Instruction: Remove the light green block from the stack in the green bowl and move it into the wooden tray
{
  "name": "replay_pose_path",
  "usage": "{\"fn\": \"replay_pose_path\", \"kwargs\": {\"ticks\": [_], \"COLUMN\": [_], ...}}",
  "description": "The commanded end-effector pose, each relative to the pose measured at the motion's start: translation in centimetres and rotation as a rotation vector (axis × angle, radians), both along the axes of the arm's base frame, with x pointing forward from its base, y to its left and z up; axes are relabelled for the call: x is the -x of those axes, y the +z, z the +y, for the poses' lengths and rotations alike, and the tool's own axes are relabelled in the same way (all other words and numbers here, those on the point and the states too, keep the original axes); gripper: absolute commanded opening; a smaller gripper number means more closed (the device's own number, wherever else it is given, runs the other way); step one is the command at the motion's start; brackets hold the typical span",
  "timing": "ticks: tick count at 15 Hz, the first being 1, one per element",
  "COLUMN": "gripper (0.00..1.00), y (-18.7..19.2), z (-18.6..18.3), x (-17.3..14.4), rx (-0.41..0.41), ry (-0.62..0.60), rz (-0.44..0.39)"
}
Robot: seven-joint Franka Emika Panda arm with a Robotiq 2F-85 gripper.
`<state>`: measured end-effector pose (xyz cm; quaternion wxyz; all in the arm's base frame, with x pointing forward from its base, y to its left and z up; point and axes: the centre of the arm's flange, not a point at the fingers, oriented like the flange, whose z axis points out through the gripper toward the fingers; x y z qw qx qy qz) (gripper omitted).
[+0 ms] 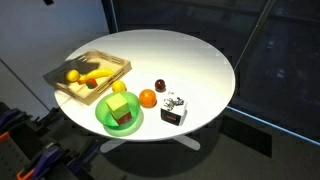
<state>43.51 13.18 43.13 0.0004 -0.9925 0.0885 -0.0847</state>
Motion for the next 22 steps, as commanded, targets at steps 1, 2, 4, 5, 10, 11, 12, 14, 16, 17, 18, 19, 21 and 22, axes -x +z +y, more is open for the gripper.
{"fn": "replay_pose_path", "kwargs": {"ticks": [1,2,4,5,10,11,12,14,16,17,18,19,21,22], "gripper": [1.0,1.0,1.0,1.0,1.0,1.0,1.0,1.0,1.0,1.0,1.0,1.0,1.0,1.0], "y": [0.0,0.0,0.1,0.1,0.1,0.1,0.1,0.1,0.2,0.3,0.4,0.4,0.5,0.5], "z": [0.0,0.0,0.0,0.0,0.0,0.0,0.0,-0.1,-0.3,-0.5,-0.7,-0.9,-1.5,-1.9], "x": [0.0,0.0,0.0,0.0,0.0,0.0,0.0,-0.5,-1.3,-2.0,-2.5,-3.1,-4.3,-4.9], "rx": [0.0,0.0,0.0,0.0,0.0,0.0,0.0,-0.001,-0.012,-0.019,-0.027,-0.033,-0.05,-0.056], "ry": [0.0,0.0,0.0,0.0,0.0,0.0,0.0,-0.009,-0.022,-0.032,-0.039,-0.048,-0.061,-0.074], "rz": [-0.001,-0.001,-0.001,-0.001,-0.001,-0.001,-0.001,-0.002,0.005,0.005,0.009,0.01,0.009,0.015]}}
